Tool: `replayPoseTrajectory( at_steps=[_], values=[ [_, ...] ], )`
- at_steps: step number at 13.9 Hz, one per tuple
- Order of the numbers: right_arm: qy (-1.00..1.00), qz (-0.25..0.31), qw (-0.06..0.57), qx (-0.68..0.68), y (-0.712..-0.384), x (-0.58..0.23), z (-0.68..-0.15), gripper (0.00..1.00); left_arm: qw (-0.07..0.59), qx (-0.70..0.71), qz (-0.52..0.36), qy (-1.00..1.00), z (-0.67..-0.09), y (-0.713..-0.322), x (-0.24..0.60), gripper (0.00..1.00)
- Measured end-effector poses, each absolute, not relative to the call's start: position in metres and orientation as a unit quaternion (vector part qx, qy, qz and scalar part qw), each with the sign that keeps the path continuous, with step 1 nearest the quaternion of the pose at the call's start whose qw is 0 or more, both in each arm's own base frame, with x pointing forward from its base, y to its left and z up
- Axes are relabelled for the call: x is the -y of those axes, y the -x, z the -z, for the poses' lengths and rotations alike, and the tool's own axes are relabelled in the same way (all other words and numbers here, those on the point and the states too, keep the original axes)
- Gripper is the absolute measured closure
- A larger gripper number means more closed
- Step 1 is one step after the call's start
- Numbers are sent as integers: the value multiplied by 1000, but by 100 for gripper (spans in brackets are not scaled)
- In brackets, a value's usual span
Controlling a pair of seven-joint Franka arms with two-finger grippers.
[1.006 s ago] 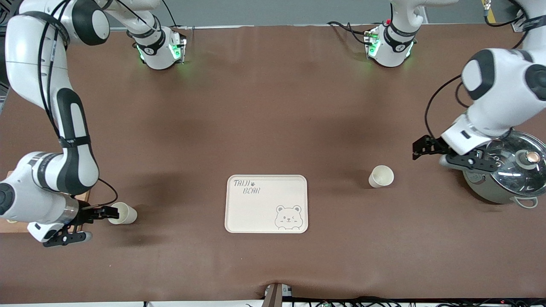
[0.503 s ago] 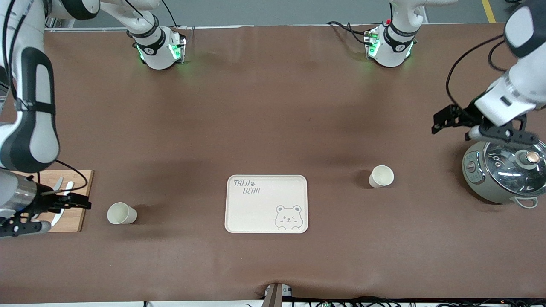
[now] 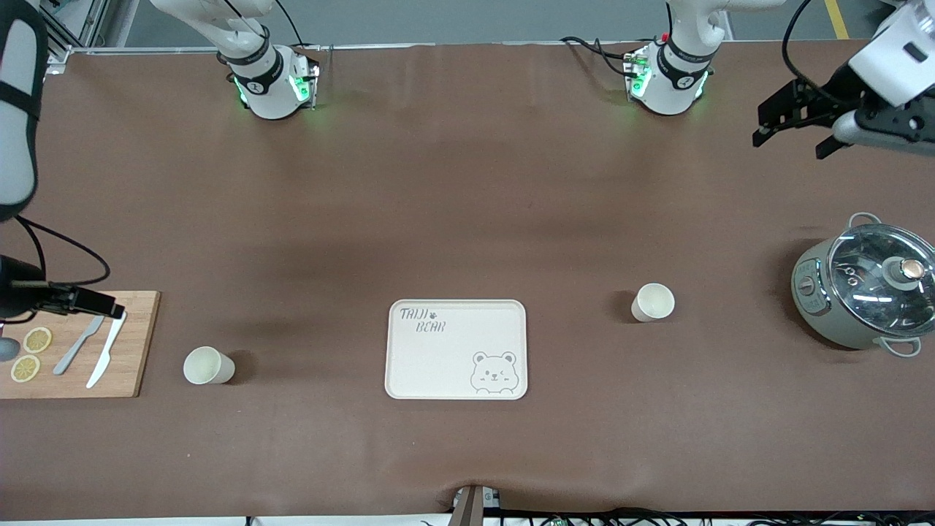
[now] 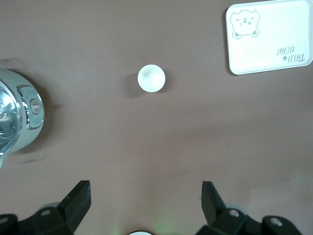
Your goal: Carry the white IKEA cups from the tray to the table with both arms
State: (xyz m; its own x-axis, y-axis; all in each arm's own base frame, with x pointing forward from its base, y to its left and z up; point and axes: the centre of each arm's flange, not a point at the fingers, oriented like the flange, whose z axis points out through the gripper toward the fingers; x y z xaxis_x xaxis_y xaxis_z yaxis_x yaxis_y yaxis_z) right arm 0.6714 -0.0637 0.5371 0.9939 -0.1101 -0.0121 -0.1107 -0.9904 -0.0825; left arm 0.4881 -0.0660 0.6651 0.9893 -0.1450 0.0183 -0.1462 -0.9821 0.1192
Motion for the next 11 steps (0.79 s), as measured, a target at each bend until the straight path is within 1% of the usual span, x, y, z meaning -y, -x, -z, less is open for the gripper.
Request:
replayPoseTrajectory(
  at_steps=[3, 6, 8, 11],
  values=[
    [997, -6, 44, -63, -649, 60, -575, 0, 57, 64, -13, -996, -675, -483, 53, 0],
    [997, 3, 45, -64, -631, 59, -607, 0, 57, 56, -20, -997, -673, -488, 45, 0],
    [997, 5, 42, -64, -618, 59, -620, 0, 57, 54, -35, -996, -669, -506, 46, 0],
    [997, 3, 34, -65, -594, 61, -630, 0, 55, 56, -31, -996, -665, -541, 51, 0]
  ],
)
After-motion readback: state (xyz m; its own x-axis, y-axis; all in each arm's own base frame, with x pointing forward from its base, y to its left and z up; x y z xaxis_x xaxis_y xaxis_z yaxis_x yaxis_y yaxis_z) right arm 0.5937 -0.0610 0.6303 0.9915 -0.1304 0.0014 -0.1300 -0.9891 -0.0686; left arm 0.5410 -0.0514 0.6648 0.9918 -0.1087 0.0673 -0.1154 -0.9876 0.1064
